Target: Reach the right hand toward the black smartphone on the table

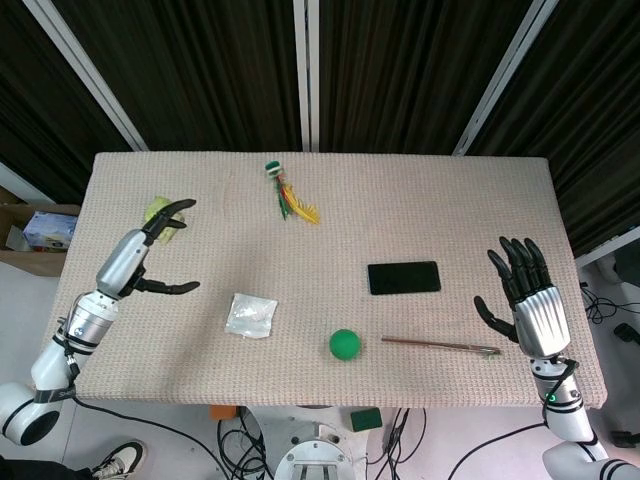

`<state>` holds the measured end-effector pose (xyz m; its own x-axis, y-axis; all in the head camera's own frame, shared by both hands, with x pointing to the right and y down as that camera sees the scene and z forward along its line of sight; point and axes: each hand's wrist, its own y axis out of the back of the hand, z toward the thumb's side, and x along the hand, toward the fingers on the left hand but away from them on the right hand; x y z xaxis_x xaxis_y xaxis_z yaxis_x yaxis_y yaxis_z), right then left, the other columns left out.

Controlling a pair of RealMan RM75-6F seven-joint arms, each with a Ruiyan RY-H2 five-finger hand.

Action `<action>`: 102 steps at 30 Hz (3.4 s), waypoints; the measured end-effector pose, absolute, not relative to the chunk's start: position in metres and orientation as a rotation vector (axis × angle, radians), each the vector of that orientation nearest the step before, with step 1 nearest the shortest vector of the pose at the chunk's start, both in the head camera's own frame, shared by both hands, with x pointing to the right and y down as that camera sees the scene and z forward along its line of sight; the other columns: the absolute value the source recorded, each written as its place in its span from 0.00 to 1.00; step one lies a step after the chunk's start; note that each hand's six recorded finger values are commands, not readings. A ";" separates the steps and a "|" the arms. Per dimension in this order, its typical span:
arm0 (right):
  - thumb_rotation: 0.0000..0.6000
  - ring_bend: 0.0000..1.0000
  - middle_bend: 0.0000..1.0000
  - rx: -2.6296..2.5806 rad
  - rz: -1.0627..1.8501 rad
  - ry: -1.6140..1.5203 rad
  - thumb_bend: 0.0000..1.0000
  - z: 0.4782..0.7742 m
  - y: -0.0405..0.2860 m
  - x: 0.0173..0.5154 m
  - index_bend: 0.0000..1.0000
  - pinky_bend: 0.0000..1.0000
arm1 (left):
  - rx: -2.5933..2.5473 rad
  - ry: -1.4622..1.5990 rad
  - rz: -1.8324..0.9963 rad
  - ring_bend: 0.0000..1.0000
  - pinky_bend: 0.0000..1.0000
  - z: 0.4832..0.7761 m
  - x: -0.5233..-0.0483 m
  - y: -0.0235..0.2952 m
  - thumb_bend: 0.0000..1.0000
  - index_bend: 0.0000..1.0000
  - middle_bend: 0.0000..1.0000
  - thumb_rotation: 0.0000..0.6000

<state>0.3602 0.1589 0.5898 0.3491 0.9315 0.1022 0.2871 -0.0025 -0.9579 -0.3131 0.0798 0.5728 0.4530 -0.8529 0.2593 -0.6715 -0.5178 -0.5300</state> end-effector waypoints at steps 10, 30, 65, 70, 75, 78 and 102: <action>1.00 0.00 0.00 -1.539 0.762 -1.143 0.34 0.596 0.160 0.363 0.00 0.00 | -2.356 1.287 -0.725 0.08 0.24 0.574 -0.312 0.081 0.01 0.07 0.09 1.00; 1.00 0.00 0.00 -1.610 1.119 -0.920 0.34 0.627 0.160 0.369 0.00 0.00 | -2.340 1.271 -0.731 0.08 0.24 0.576 -0.313 0.083 0.01 0.07 0.09 1.00; 1.00 0.00 0.03 -1.703 1.456 -0.367 0.35 0.729 0.130 0.281 0.00 0.00 | -2.150 1.215 -0.895 0.08 0.24 0.601 -0.335 0.078 0.01 0.08 0.09 1.00; 0.99 0.00 0.10 -1.714 1.449 -0.363 0.35 0.735 0.128 0.274 0.00 0.00 | -2.152 1.220 -0.902 0.08 0.24 0.603 -0.336 0.079 0.01 0.08 0.09 1.00; 1.00 0.00 0.16 -1.715 1.447 -0.357 0.36 0.739 0.128 0.271 0.00 0.00 | -2.155 1.222 -0.909 0.08 0.24 0.606 -0.337 0.079 0.01 0.08 0.09 1.00; 1.00 0.00 0.16 -1.717 1.449 -0.359 0.36 0.741 0.128 0.270 0.00 0.00 | -2.156 1.218 -0.911 0.08 0.24 0.607 -0.337 0.080 0.01 0.08 0.09 1.00; 1.00 0.00 0.25 -1.712 1.425 -0.384 0.38 0.751 0.128 0.266 0.01 0.00 | -2.178 1.203 -0.929 0.08 0.24 0.619 -0.337 0.081 0.01 0.08 0.09 1.00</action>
<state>0.2659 0.1279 0.7507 0.3024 0.6970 -0.6502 -0.2755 -0.5891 -0.7596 -0.3369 0.0814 0.6191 0.3827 -0.8633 0.3289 -0.5370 -0.4976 -0.6812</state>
